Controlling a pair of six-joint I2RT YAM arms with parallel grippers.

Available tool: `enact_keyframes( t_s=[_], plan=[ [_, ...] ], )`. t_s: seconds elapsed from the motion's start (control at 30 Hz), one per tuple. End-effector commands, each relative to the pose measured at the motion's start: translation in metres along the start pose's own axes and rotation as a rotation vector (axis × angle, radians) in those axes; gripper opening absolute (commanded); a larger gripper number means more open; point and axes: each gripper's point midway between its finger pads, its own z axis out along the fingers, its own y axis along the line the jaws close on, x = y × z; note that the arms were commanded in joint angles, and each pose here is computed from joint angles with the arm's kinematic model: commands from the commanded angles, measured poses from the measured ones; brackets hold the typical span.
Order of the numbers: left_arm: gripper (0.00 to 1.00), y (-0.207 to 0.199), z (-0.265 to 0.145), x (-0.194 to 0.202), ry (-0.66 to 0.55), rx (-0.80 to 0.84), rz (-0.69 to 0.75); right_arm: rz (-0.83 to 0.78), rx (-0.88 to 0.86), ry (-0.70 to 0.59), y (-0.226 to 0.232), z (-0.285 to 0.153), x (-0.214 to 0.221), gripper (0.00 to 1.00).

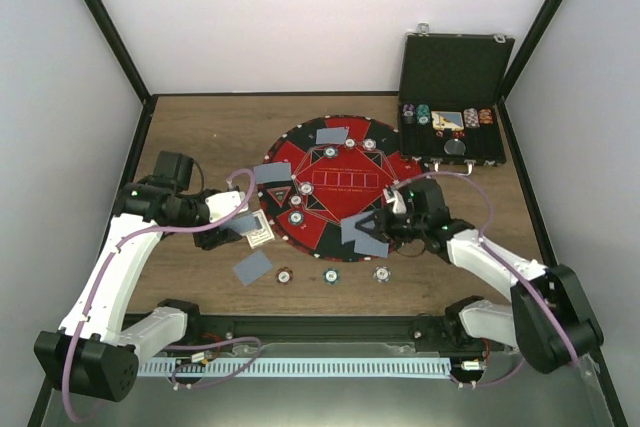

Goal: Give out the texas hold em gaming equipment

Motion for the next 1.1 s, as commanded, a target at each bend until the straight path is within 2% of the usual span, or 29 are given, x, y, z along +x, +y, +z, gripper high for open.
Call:
enact_keyframes(
  t_s=[0.0, 0.2, 0.43, 0.53, 0.67, 0.77, 0.83, 0.97, 1.07],
  plan=[
    [0.04, -0.001, -0.006, -0.010, -0.042, 0.000, 0.033, 0.037, 0.152, -0.031, -0.051, -0.021, 0.014, 0.02],
    [0.04, 0.000, -0.006, -0.012, -0.049, 0.005, 0.032, 0.070, 0.261, -0.072, -0.078, -0.032, 0.015, 0.11],
    [0.04, -0.001, -0.006, -0.011, -0.047, 0.002, 0.037, 0.059, 0.479, -0.095, -0.100, -0.049, 0.004, 0.30],
    [0.04, -0.001, -0.006, -0.012, -0.051, 0.008, 0.036, 0.038, 0.553, -0.143, -0.097, -0.063, -0.008, 0.34],
    [0.04, 0.000, -0.005, -0.014, -0.058, 0.013, 0.035, 0.028, 0.587, -0.219, -0.081, -0.077, -0.025, 0.47],
    [0.04, 0.000, -0.006, -0.016, -0.064, 0.012, 0.035, -0.004, 0.531, -0.256, -0.053, -0.078, -0.037, 0.58],
    [0.04, 0.000, -0.007, -0.017, -0.067, 0.013, 0.036, -0.027, 0.425, -0.233, -0.027, -0.066, -0.037, 0.63],
    [0.04, -0.001, -0.007, -0.018, -0.075, 0.020, 0.031, -0.079, 0.131, -0.108, 0.043, -0.025, -0.017, 0.77],
    [0.04, -0.002, -0.006, -0.018, -0.077, 0.023, 0.027, -0.118, -0.069, 0.016, 0.095, 0.008, 0.006, 0.82]
  ],
)
